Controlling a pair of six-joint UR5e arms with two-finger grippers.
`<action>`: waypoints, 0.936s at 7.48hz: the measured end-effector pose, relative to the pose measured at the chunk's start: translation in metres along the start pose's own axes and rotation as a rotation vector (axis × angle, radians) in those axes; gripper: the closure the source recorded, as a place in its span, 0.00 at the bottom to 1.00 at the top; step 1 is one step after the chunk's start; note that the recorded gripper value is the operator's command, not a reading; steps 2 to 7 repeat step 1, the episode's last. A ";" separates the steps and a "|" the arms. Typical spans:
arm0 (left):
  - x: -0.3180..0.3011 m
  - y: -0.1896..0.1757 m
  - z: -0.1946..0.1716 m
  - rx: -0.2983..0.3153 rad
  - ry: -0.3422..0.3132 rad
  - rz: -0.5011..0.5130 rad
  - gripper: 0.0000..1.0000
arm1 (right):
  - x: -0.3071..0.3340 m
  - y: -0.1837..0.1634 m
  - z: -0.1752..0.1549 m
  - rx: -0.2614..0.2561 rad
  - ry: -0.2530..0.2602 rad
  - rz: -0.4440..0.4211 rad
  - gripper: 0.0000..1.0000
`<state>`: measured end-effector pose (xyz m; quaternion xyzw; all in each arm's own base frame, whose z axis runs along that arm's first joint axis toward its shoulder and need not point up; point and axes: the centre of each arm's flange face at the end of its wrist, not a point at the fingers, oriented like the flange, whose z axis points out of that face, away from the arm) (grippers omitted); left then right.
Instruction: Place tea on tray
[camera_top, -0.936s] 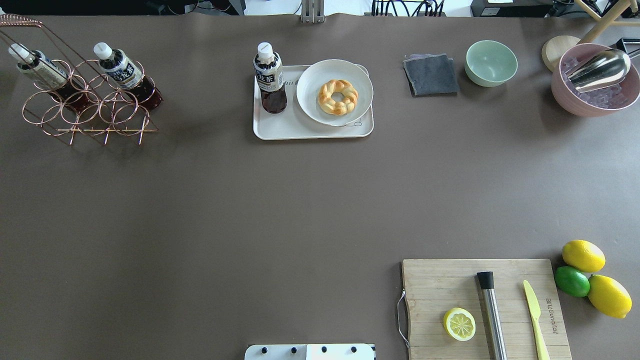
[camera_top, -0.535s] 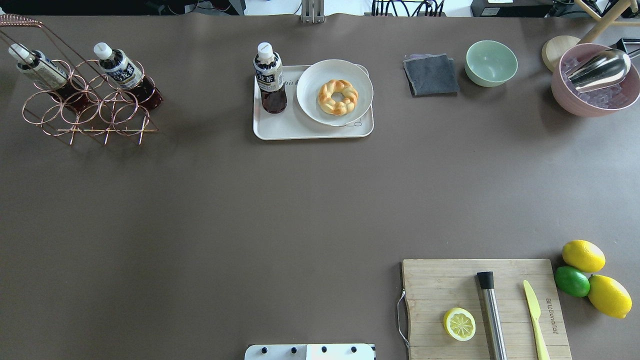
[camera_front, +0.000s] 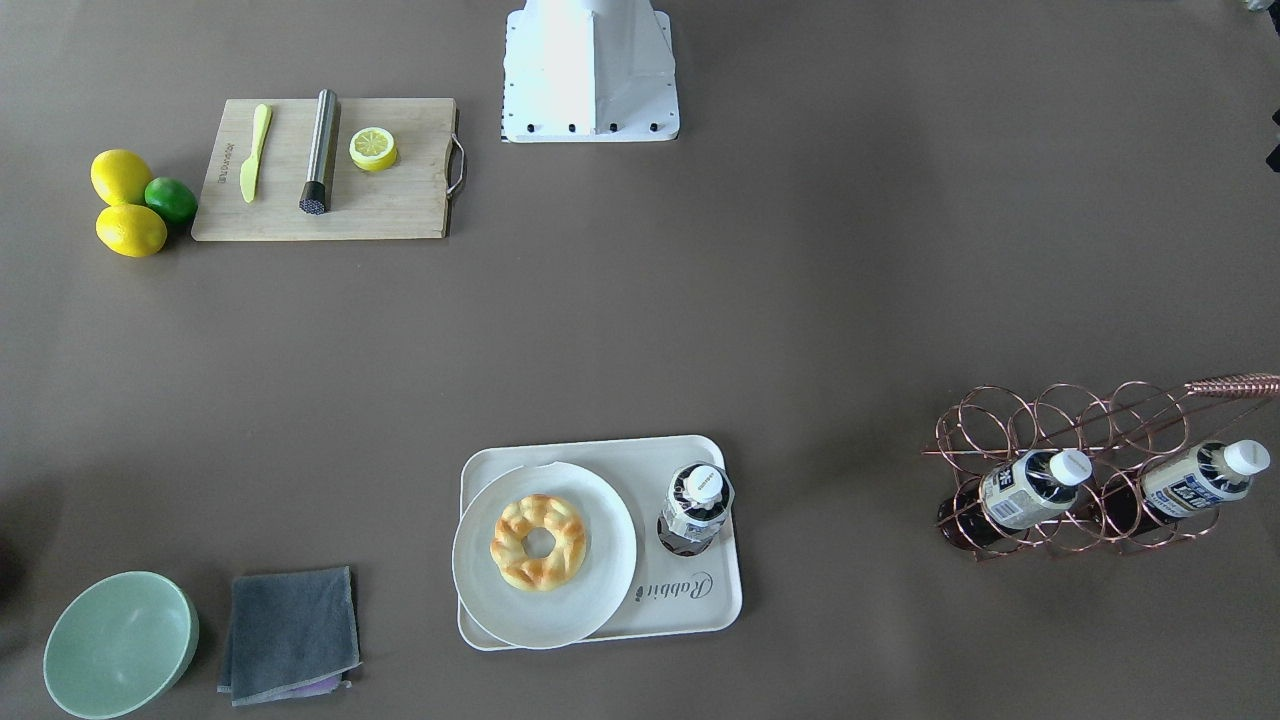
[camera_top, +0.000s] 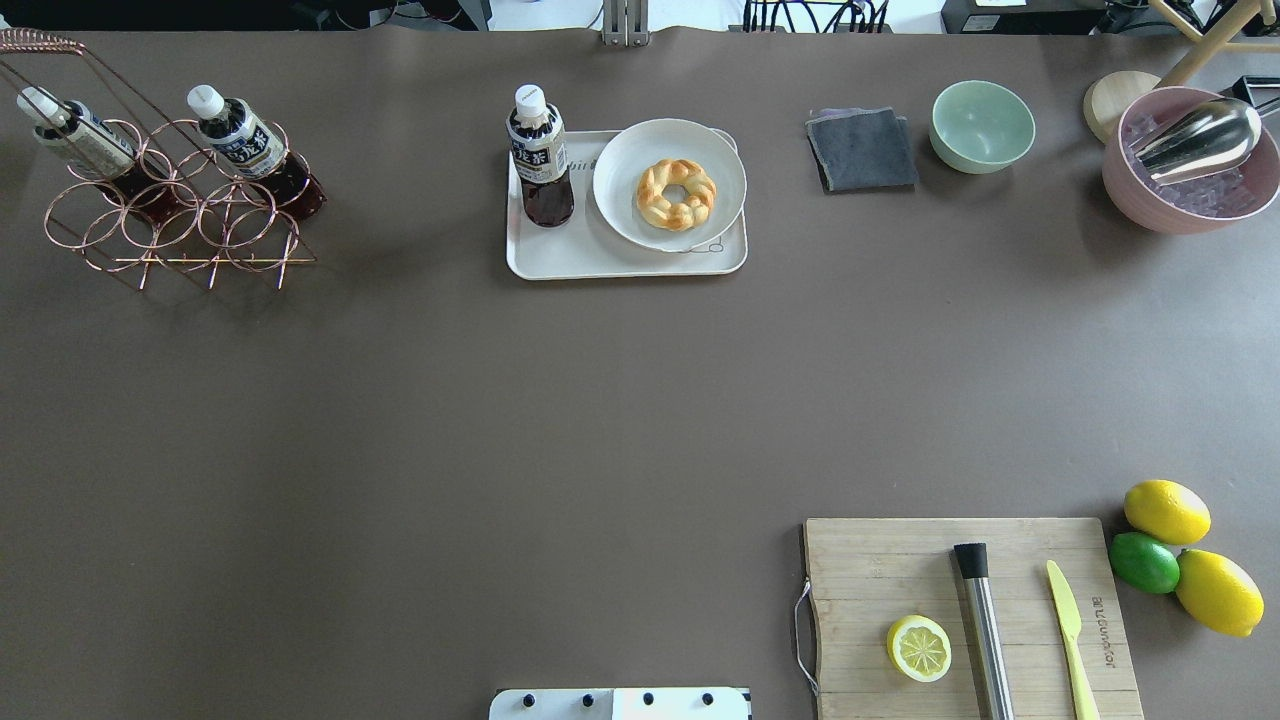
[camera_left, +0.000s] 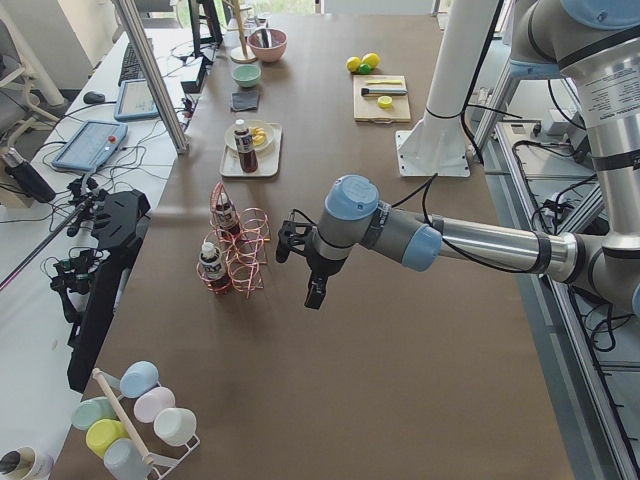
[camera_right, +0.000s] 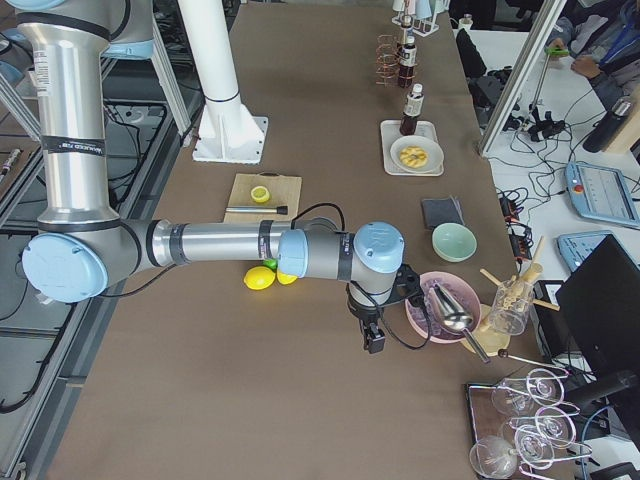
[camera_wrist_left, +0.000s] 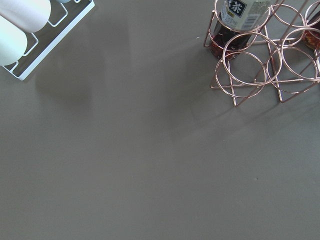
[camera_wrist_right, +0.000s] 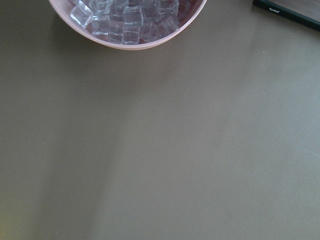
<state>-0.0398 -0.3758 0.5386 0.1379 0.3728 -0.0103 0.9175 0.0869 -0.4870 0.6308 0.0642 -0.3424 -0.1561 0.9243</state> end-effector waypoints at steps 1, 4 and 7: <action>0.000 0.000 0.000 0.000 0.000 -0.001 0.03 | 0.000 0.000 0.000 0.000 0.000 0.000 0.00; 0.000 0.000 0.000 0.000 0.000 -0.001 0.03 | 0.000 0.000 0.000 0.000 0.000 0.000 0.00; 0.000 0.000 0.000 0.000 0.000 -0.001 0.03 | 0.000 0.000 0.000 0.000 0.000 0.000 0.00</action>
